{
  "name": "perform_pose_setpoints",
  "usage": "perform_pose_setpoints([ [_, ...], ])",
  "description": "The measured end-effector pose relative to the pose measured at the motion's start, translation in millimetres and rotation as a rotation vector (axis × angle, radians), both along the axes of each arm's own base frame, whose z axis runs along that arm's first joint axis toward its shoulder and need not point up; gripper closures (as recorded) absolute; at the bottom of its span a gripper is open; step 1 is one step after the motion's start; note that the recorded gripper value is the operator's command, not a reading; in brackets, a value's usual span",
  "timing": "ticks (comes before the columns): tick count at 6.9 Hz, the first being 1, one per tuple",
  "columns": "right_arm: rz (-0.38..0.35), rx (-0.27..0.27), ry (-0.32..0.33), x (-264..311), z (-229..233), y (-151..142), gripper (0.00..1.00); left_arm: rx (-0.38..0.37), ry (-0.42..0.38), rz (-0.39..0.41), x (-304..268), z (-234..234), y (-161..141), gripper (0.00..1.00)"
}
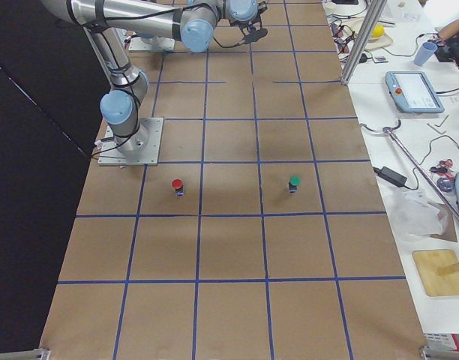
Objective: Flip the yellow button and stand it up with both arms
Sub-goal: 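Close the right gripper on the yellow cap while the left gripper holds the body, then carry the button away with the right gripper while the left gripper opens and withdraws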
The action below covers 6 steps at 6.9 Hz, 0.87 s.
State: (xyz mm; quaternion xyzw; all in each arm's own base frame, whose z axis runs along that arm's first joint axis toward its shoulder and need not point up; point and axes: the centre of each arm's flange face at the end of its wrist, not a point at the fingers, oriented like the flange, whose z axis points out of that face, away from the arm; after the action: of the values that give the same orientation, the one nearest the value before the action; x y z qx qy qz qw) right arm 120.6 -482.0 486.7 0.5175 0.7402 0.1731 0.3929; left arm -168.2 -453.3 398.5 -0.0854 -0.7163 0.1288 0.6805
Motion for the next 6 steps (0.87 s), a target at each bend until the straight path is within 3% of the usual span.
perform_pose_setpoints([
  [1,0.038,-0.048,0.103,-16,-6,-1,0.84,0.005,-0.057,-0.055,24,-12,-2,0.0],
  [3,0.251,-0.194,0.346,-52,-22,1,0.85,0.014,-0.194,-0.165,87,-36,-9,0.0],
  [4,0.358,-0.266,0.411,-78,-31,2,0.87,-0.003,-0.279,-0.21,109,-43,-15,0.0],
  [5,0.465,-0.325,0.461,-107,-44,5,0.87,-0.028,-0.416,-0.263,126,-48,-23,0.0],
  [6,0.606,-0.381,0.519,-132,-60,10,0.87,-0.06,-0.608,-0.328,141,-55,-31,0.0],
])
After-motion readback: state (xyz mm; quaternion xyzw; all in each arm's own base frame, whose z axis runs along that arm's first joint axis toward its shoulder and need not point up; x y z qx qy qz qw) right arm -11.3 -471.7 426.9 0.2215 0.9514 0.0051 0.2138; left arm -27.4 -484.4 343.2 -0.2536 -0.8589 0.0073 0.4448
